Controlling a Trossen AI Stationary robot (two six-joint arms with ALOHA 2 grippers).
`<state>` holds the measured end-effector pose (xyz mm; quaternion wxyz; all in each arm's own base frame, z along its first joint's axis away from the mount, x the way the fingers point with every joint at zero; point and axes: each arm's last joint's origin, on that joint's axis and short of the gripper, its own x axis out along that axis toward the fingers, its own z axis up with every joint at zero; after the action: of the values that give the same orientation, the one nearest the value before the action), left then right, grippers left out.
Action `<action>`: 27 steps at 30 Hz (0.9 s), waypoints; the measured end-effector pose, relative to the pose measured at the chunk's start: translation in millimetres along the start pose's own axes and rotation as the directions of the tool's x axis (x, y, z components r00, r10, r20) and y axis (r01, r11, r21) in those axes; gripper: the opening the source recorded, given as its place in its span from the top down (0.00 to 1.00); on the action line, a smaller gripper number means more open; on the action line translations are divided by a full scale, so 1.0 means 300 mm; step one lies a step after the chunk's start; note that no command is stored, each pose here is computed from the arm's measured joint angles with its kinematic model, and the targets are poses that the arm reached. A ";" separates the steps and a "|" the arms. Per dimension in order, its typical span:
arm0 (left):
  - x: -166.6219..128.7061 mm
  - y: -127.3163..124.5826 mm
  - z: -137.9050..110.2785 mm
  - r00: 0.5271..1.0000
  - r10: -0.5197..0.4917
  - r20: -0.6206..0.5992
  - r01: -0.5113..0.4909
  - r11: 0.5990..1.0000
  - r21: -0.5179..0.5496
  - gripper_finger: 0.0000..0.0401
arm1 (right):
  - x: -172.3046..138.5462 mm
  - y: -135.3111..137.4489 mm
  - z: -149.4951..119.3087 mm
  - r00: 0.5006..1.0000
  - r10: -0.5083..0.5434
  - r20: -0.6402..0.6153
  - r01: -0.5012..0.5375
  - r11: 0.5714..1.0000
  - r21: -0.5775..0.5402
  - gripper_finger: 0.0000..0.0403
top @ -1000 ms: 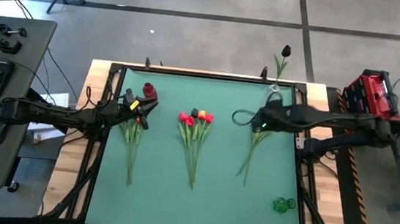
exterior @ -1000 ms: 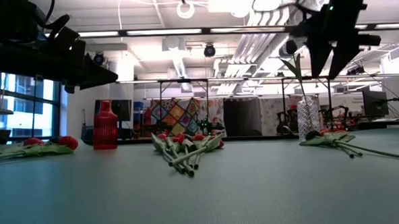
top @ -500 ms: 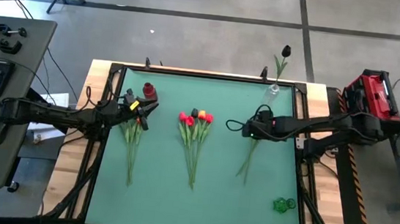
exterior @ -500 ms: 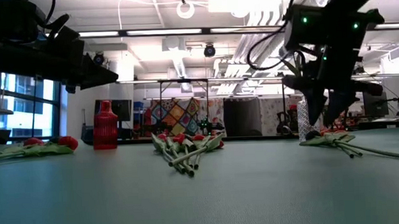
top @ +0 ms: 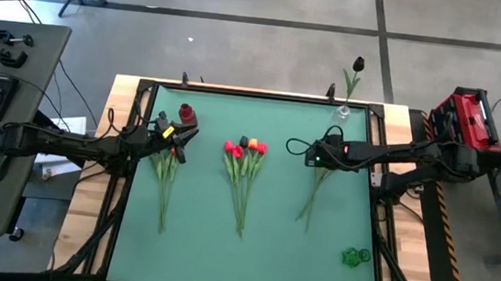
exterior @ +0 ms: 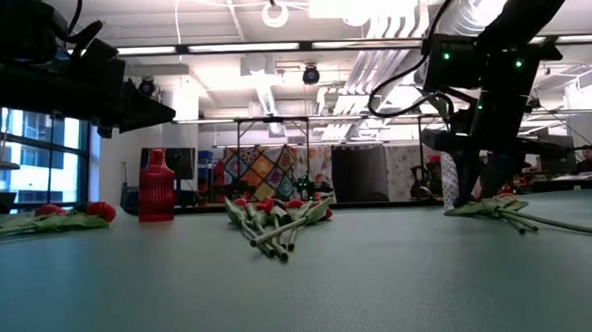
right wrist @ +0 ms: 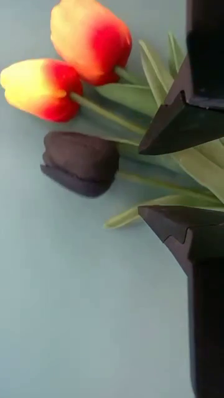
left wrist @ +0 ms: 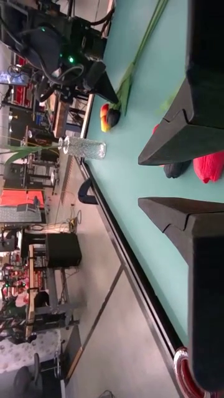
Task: Sort flowers into vase by color
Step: Put the black tulip into the transparent vase
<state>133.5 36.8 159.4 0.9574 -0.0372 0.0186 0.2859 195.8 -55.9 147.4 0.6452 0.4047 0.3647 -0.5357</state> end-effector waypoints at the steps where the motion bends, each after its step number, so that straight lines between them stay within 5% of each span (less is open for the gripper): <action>1: 0.000 0.000 0.000 1.000 0.000 0.000 0.000 1.000 0.000 0.80 | 0.000 0.001 0.001 1.000 0.004 0.001 -0.004 1.000 0.002 0.67; 17: 0.000 0.001 0.000 1.000 0.013 0.001 -0.013 1.000 0.000 0.80 | 0.068 0.029 -0.024 0.999 -0.042 -0.002 0.042 0.998 -0.047 0.92; 27: 0.000 0.002 -0.005 1.000 0.016 -0.014 -0.016 1.000 0.009 0.80 | -0.092 0.065 -0.033 0.978 0.152 0.141 -0.143 0.987 -0.074 0.99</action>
<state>133.1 37.1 157.8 0.9551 -0.0348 0.0268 0.2930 210.2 -34.0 170.8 0.7207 0.3696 0.3020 -0.5028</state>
